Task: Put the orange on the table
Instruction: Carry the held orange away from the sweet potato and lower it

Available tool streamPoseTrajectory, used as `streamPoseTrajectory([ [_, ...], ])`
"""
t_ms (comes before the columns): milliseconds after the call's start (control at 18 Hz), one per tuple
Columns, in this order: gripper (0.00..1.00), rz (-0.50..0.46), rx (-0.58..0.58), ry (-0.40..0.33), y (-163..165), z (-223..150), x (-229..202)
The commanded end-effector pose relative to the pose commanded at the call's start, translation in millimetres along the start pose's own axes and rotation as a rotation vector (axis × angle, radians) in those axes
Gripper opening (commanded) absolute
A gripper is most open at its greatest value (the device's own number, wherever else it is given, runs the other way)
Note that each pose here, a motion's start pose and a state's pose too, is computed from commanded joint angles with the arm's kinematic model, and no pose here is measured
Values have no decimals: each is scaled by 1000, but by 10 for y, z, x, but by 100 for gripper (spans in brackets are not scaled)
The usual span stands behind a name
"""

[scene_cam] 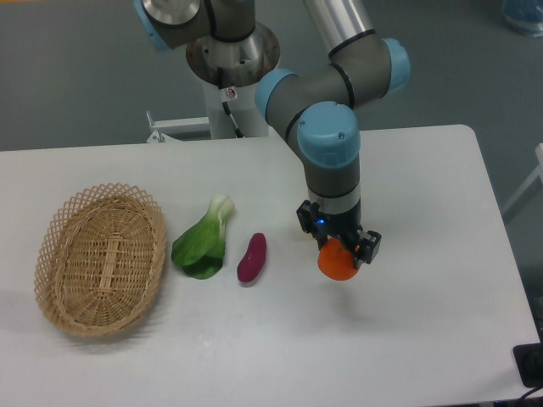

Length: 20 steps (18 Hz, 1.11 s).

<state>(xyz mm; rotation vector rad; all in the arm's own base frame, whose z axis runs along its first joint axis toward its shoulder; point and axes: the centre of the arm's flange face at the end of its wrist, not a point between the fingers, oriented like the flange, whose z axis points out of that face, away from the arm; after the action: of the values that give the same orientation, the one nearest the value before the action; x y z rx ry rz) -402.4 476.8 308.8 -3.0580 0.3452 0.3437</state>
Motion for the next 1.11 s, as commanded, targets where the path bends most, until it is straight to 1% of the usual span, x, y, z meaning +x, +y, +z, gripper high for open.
streamPoseTrajectory([
  [111,63,0,0,-3,-9,-10,-24],
  [333,63,4,-56,-30,-5,30,-111],
  [556,63,1,-62,-20,11,105,-131],
  [611,62,1,-74,1,26,244,-99],
  [889,62,-8,-99,25,51,594,-168],
  [944,62,-13,-114,23,94,636,-194],
  [1056,63,-13,-150,5,107,835,-225],
  [1111,63,-20,-154,-30,105,917,-260],
])
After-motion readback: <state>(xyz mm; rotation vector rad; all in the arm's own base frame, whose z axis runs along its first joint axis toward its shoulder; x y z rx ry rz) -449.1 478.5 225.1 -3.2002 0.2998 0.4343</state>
